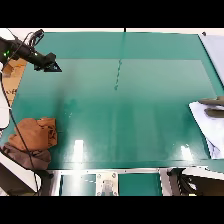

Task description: Fold the shirts.

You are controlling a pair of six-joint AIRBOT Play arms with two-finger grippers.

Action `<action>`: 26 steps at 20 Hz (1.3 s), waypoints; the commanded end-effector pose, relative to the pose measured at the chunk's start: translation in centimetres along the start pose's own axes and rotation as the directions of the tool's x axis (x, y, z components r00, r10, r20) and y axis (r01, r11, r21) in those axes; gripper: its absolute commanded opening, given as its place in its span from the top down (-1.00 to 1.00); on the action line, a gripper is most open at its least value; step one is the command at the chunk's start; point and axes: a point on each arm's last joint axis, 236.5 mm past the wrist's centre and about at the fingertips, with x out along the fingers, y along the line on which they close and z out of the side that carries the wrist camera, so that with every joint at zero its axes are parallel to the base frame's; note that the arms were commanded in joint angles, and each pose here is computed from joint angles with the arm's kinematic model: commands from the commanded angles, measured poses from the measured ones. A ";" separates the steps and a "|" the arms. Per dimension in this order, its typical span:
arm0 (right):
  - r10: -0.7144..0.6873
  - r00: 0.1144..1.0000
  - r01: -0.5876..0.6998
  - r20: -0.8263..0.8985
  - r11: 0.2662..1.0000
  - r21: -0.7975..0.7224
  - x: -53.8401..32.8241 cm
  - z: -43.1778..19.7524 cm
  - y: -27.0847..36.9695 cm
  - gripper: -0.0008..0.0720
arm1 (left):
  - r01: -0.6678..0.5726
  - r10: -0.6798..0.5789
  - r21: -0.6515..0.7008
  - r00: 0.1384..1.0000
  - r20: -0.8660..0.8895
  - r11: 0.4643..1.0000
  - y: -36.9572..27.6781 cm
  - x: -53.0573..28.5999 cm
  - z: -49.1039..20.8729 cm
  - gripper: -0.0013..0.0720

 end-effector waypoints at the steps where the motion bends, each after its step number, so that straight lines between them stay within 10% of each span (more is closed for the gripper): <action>1: -0.137 0.986 0.141 -0.091 0.989 0.044 1.7 -2.4 -4.4 0.93 | 0.004 -0.004 0.005 1.000 -0.018 1.000 -0.1 0.0 -0.4 0.89; 5: 0.185 0.982 -0.185 0.042 0.983 -0.012 0.7 0.4 3.9 0.93 | 0.002 -0.002 0.005 1.000 -0.013 1.000 -0.1 0.0 -0.3 0.89; 9: 0.544 0.798 -0.527 0.259 0.838 -0.138 -5.0 4.5 15.0 0.93 | 0.001 -0.001 0.004 1.000 -0.009 1.000 0.0 0.0 -0.2 0.89; 26: 0.252 0.966 -0.258 0.054 0.936 0.238 2.9 -1.1 -0.1 0.93 | 0.004 -0.004 0.001 1.000 -0.019 1.000 -0.1 0.0 -0.5 0.89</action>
